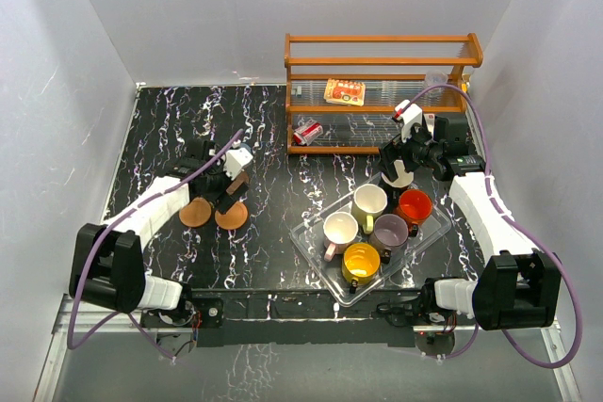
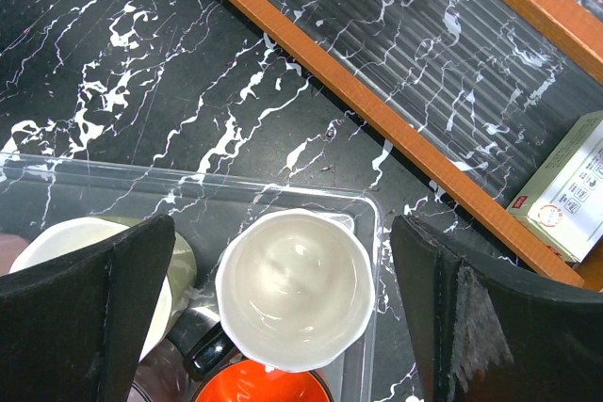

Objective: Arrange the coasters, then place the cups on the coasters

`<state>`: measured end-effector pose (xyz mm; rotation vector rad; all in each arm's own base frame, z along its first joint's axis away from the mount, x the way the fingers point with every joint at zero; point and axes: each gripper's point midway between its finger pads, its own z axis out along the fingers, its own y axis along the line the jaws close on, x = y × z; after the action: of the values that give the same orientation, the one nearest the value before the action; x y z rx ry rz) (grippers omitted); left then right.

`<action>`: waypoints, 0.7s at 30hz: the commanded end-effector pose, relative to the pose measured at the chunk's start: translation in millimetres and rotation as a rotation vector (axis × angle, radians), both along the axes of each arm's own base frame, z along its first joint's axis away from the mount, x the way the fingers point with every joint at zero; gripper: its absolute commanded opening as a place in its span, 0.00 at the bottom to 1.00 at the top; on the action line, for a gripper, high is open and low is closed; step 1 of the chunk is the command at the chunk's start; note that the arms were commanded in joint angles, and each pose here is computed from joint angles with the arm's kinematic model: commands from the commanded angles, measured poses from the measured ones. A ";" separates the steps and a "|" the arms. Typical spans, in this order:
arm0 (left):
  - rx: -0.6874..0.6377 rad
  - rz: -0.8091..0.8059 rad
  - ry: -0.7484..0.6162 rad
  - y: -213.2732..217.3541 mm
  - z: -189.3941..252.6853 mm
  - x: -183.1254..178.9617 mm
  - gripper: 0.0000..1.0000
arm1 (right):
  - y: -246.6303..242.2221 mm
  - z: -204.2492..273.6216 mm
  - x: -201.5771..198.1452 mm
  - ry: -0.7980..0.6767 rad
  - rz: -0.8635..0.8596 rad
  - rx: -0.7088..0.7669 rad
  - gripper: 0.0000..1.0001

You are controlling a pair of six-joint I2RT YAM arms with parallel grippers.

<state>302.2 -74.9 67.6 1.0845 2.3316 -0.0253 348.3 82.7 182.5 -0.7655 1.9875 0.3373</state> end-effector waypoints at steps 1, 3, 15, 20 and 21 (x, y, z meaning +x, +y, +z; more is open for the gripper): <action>-0.090 -0.012 -0.081 -14.8 42.6 14.5 0.99 | -3.8 30.5 6.2 -0.073 -0.022 0.003 0.98; -0.112 -0.028 -0.098 -19.9 55.3 19.0 0.99 | -7.6 37.7 8.9 -0.085 -0.041 -0.011 0.98; -0.344 -0.170 -0.017 -70.6 101.5 2.7 0.99 | 17.9 41.6 -9.9 -0.002 0.166 -0.089 0.98; -0.376 -0.096 -0.010 -71.3 94.0 5.9 0.99 | 65.2 26.1 -36.4 0.064 0.348 -0.183 0.92; -0.371 -0.079 -0.013 -69.8 92.3 8.1 0.99 | 73.7 24.3 -41.8 0.063 0.377 -0.189 0.91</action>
<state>315.6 -139.0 154.6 1.0506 2.1534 -0.4071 329.9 125.7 203.9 -1.0797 1.9988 0.3727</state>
